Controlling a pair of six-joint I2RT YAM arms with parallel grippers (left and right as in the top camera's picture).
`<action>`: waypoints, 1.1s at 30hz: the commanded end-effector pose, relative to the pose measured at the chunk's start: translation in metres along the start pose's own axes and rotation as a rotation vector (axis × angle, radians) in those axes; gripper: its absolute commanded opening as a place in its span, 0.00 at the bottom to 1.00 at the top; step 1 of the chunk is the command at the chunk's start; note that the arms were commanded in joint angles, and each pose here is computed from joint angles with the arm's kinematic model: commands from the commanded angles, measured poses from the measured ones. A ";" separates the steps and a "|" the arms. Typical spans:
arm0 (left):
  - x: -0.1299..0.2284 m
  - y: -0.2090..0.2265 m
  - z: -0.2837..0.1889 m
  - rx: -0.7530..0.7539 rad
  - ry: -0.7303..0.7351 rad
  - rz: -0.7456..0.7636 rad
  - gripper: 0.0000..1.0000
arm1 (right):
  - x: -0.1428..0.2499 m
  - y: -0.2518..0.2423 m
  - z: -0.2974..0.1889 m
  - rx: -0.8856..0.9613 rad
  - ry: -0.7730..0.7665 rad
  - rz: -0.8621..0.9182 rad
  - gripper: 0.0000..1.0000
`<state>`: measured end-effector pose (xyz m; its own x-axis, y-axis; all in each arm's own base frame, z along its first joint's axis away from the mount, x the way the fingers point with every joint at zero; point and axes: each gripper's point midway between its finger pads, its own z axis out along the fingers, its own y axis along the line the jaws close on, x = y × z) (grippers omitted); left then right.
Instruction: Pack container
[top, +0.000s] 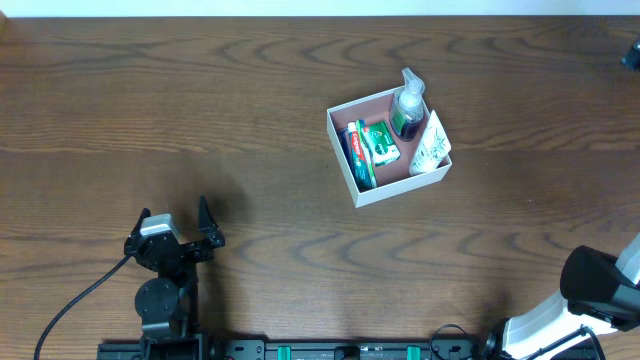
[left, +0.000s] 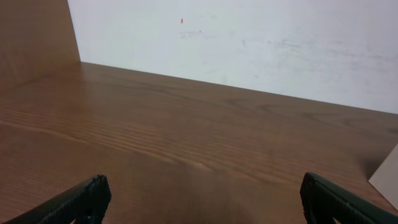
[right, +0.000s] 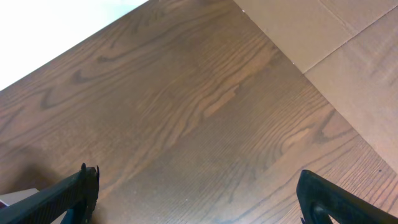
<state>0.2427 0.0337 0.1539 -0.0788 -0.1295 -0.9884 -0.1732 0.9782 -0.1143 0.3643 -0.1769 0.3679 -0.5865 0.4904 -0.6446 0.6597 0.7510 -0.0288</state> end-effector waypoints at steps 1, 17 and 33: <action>0.018 0.006 0.001 -0.027 0.059 -0.007 0.98 | -0.001 -0.004 0.000 0.013 -0.002 0.017 0.99; 0.018 0.006 0.001 -0.027 0.059 -0.007 0.98 | 0.000 -0.006 -0.005 0.012 -0.010 0.020 0.99; 0.018 0.006 0.001 -0.027 0.059 -0.007 0.98 | 0.018 -0.019 -0.095 -0.143 -0.229 0.111 0.99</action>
<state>0.2425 0.0337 0.1541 -0.0803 -0.1296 -0.9883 -0.1734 0.9782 -0.1142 0.2962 -0.1457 0.4490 -0.3785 0.4373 -0.8158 0.6347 0.7641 0.1152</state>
